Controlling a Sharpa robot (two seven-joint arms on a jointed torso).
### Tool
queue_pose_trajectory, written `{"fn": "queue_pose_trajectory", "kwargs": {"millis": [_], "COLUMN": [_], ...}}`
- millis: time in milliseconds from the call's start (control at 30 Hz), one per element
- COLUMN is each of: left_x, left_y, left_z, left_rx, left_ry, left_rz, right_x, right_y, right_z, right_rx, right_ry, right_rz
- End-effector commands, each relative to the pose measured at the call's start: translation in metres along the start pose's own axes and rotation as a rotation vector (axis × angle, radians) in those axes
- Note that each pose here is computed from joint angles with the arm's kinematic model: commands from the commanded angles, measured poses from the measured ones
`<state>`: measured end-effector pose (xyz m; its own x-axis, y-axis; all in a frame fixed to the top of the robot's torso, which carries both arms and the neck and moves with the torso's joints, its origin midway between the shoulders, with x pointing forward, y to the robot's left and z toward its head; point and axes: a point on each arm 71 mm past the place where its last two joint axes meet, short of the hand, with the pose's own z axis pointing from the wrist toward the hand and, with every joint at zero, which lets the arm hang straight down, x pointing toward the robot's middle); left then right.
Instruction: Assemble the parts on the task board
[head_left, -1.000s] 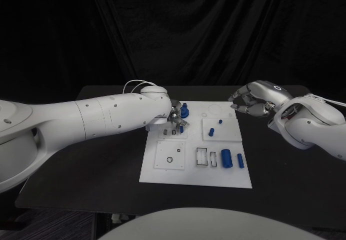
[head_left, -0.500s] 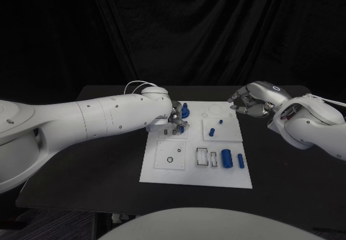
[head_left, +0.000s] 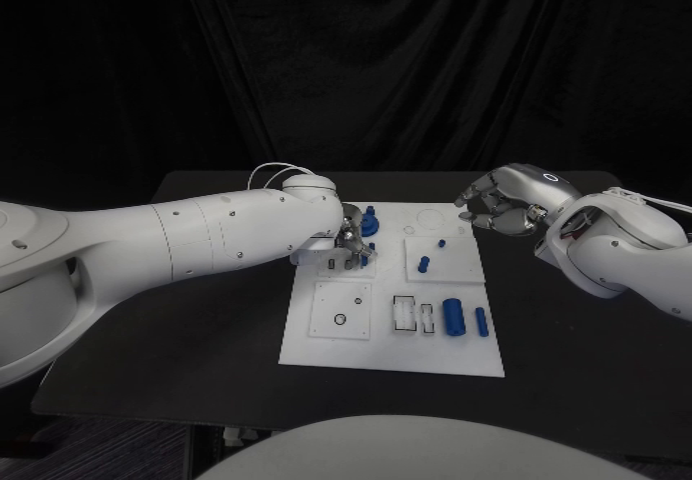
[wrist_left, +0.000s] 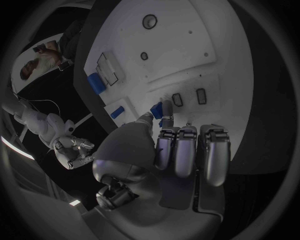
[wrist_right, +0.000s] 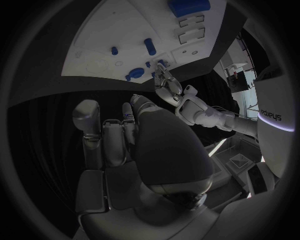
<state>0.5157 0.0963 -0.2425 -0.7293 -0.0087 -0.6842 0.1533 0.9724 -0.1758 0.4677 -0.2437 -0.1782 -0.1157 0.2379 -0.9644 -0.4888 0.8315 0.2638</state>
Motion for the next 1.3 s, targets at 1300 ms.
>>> {"fn": "queue_pose_trajectory", "kwargs": {"millis": [1300], "left_x": [0.0024], "left_y": [0.0065], "left_z": [-0.0028], "left_rx": [0.027], "left_ry": [0.000], "left_rz": [-0.008], "right_x": [0.0048], "right_y": [-0.0053], "right_z": [-0.0004], "right_rx": [0.046], "right_ry": [0.044], "right_rz": [-0.003]}}
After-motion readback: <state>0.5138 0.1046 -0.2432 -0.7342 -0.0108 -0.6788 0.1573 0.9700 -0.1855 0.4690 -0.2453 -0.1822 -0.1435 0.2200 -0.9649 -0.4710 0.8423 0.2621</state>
